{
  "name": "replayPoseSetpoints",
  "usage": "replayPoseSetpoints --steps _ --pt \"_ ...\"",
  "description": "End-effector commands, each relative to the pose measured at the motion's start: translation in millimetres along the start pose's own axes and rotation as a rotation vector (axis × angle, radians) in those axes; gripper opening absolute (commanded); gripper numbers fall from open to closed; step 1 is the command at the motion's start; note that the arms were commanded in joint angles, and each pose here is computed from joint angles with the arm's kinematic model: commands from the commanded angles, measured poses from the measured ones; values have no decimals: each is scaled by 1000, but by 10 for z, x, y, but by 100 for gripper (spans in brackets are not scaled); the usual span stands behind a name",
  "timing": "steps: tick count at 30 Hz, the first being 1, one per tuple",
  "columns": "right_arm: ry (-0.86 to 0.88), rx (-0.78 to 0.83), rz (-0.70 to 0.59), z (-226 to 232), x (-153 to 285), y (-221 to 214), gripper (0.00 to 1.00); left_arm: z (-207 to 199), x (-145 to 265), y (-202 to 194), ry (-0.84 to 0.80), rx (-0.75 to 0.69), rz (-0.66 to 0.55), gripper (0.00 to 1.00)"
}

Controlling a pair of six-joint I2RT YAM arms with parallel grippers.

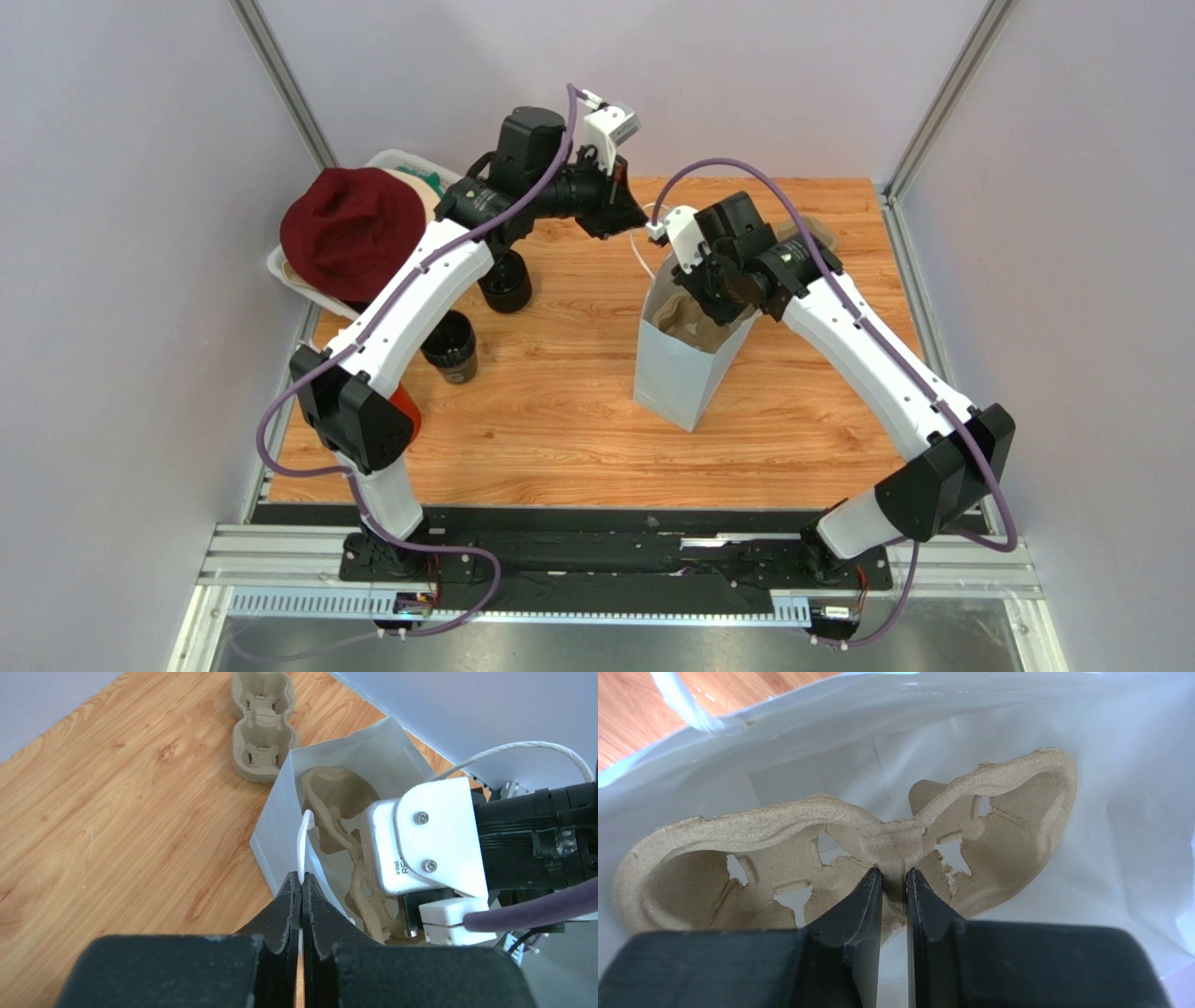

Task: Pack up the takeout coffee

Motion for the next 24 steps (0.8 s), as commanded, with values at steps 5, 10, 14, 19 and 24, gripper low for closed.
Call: replayPoseSetpoints --steps 5,10,14,19,24 --pt "-47 44 17 -55 -52 -17 0 112 160 137 156 -17 -43 0" --pt "-44 57 34 -53 -72 -48 0 274 150 94 254 -6 -30 0" --pt "-43 65 52 -54 -87 -69 0 351 128 76 279 10 -29 0" --pt "-33 73 95 -38 -163 -123 0 334 75 73 242 26 -32 0" --pt "-35 78 141 -44 -181 -151 0 315 46 73 220 37 -32 0"
Point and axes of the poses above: each gripper's point midway between its finger pads, its own x axis back along the fingers, its own z axis along the line the jaws close on, y = z × x, the point moved 4 cm from there along x, back along the fingers, and after that the axes turned 5 degrees about -x, right-handed, at the moved point
